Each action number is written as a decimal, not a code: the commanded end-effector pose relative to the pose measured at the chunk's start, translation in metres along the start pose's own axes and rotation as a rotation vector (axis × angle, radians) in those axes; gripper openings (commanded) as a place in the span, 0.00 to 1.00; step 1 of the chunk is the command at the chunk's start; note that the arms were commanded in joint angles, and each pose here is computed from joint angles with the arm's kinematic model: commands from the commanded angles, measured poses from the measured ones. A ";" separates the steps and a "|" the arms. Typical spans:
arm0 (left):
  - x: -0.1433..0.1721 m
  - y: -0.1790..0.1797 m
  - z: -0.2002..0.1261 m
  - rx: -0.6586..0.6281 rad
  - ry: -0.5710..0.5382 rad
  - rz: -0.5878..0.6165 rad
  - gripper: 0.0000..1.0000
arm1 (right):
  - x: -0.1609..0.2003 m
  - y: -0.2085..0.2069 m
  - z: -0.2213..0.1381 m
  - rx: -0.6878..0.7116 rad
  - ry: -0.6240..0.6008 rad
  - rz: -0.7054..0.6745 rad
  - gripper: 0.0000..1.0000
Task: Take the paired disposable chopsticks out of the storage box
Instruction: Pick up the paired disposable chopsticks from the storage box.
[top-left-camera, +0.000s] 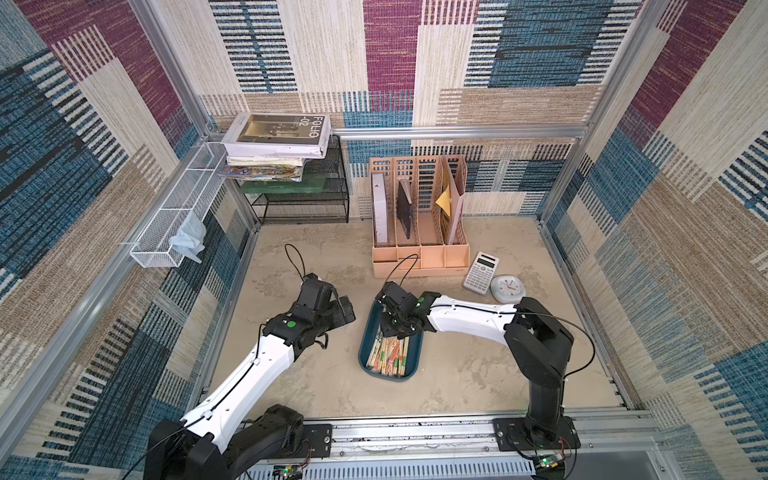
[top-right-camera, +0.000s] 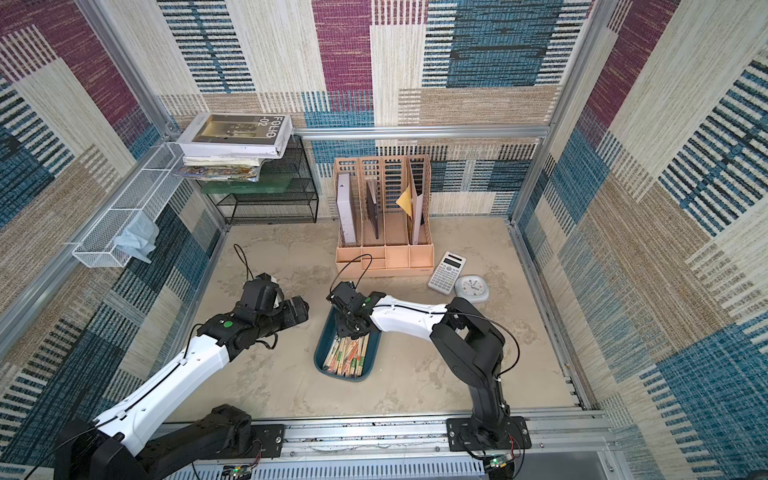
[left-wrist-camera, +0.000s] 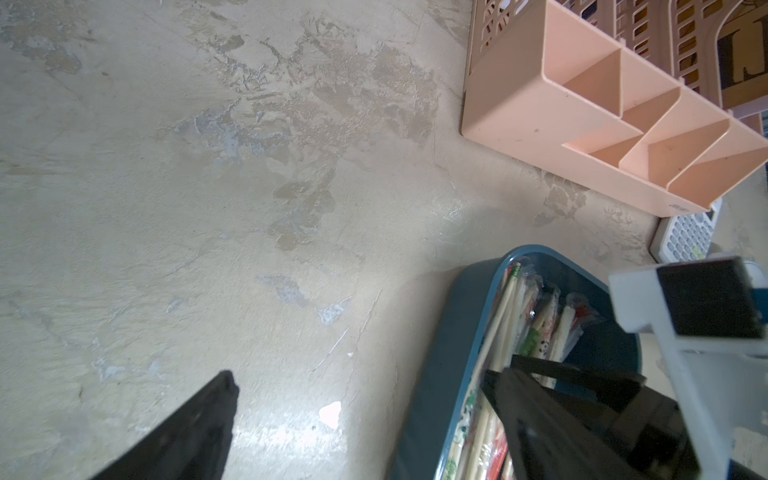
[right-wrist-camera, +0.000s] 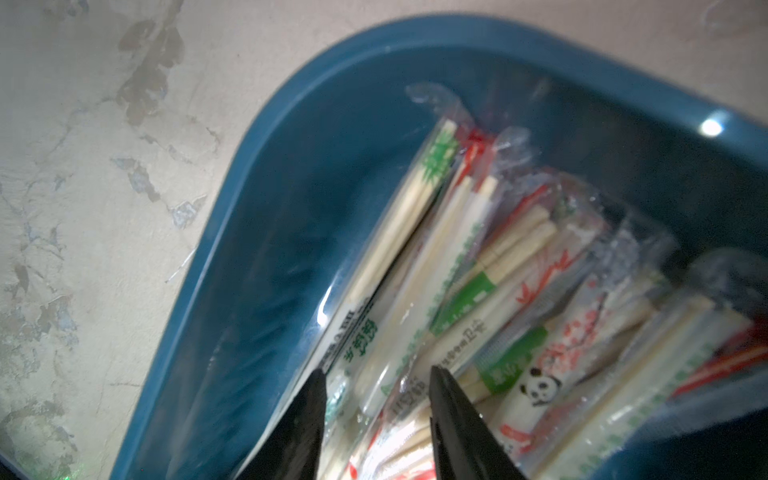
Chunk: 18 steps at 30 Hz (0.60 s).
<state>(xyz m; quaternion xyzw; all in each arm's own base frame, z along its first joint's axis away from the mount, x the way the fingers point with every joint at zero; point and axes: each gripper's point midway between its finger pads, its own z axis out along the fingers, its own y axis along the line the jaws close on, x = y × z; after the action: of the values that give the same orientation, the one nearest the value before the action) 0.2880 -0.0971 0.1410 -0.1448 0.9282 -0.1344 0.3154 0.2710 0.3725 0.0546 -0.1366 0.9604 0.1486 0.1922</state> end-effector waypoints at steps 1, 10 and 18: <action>-0.002 -0.003 0.001 0.015 -0.008 0.004 0.99 | 0.000 0.001 0.000 0.001 0.004 0.003 0.42; -0.001 -0.002 0.002 0.014 -0.003 0.001 0.99 | 0.001 0.002 0.001 -0.002 0.009 0.004 0.33; -0.001 -0.004 0.002 0.016 0.000 0.002 0.99 | -0.006 0.007 -0.014 -0.020 -0.021 0.003 0.26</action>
<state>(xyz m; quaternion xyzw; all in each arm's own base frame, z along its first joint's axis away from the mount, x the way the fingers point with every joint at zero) 0.2874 -0.0982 0.1374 -0.1437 0.9299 -0.1352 0.3103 0.2702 0.3770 0.0662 -0.1370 0.9571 0.1613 0.1980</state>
